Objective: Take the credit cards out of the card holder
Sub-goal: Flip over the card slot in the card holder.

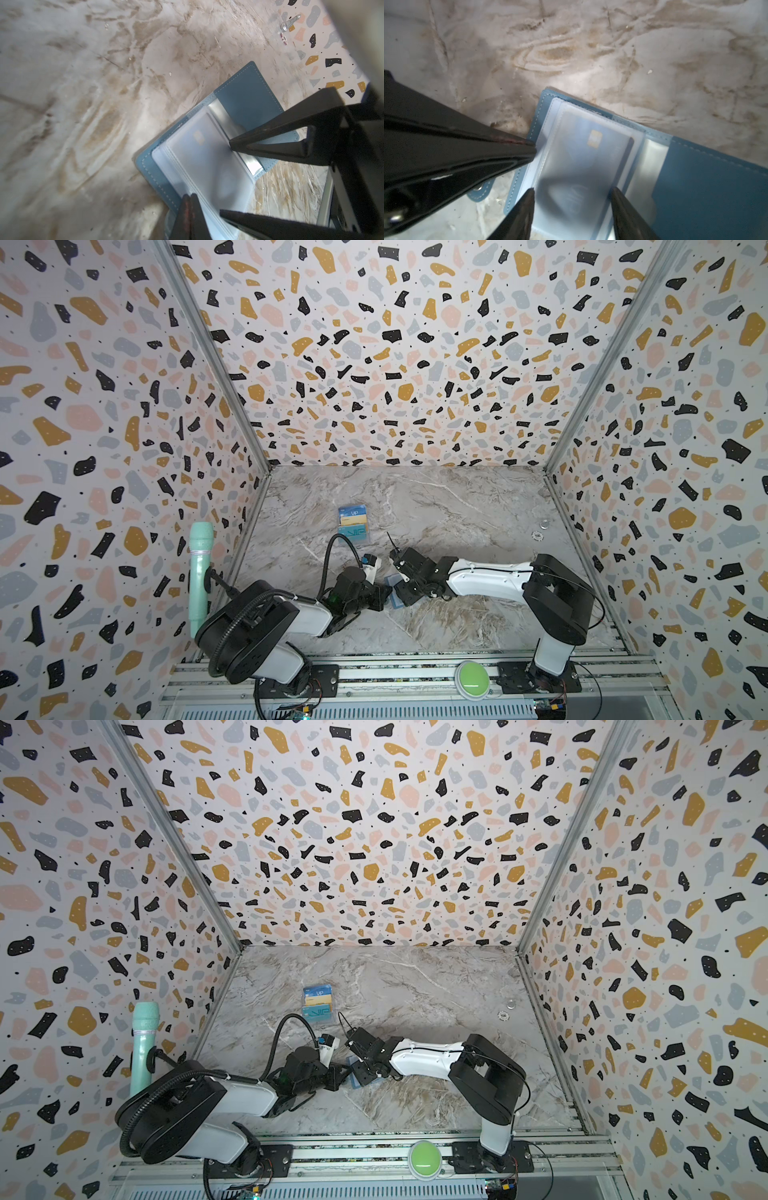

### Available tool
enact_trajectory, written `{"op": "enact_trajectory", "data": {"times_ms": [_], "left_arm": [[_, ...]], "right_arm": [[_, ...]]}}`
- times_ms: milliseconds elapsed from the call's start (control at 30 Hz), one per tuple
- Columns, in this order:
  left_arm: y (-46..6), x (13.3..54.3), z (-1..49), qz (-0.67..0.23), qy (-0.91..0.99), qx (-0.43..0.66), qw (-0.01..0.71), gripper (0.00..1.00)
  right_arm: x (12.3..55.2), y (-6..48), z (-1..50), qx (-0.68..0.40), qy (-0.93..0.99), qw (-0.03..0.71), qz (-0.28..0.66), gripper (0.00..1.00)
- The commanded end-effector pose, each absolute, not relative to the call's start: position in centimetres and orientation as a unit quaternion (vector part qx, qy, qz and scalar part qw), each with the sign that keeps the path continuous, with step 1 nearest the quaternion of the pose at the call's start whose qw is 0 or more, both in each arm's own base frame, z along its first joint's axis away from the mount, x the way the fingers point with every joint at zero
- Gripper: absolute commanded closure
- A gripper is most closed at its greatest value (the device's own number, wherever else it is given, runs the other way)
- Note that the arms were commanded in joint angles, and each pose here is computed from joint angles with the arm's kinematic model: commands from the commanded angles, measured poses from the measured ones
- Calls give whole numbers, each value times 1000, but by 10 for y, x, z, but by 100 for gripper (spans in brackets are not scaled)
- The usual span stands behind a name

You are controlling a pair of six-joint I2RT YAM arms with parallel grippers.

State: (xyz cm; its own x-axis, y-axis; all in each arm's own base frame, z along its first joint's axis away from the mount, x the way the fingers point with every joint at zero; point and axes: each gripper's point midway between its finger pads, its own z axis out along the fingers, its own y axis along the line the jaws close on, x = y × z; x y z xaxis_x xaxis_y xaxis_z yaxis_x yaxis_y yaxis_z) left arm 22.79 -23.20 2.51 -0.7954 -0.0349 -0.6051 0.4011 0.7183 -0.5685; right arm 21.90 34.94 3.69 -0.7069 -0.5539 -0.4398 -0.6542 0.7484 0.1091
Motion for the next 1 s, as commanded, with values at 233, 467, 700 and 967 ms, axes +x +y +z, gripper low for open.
{"op": "enact_trajectory", "data": {"times_ms": [233, 467, 700, 967], "left_arm": [[-224, 218, 8, -344, 888, 106, 287, 96], [-223, 218, 9, -344, 887, 104, 290, 96], [-223, 218, 10, -343, 887, 106, 290, 96], [-223, 218, 10, -342, 888, 106, 290, 96]], "right_arm": [[227, 341, 33, -332, 919, 198, 73, 44], [232, 332, 37, -328, 920, 207, 48, 50], [234, 326, 41, -323, 922, 212, 33, 52], [217, 359, 74, -348, 896, 226, 157, 39]]}}
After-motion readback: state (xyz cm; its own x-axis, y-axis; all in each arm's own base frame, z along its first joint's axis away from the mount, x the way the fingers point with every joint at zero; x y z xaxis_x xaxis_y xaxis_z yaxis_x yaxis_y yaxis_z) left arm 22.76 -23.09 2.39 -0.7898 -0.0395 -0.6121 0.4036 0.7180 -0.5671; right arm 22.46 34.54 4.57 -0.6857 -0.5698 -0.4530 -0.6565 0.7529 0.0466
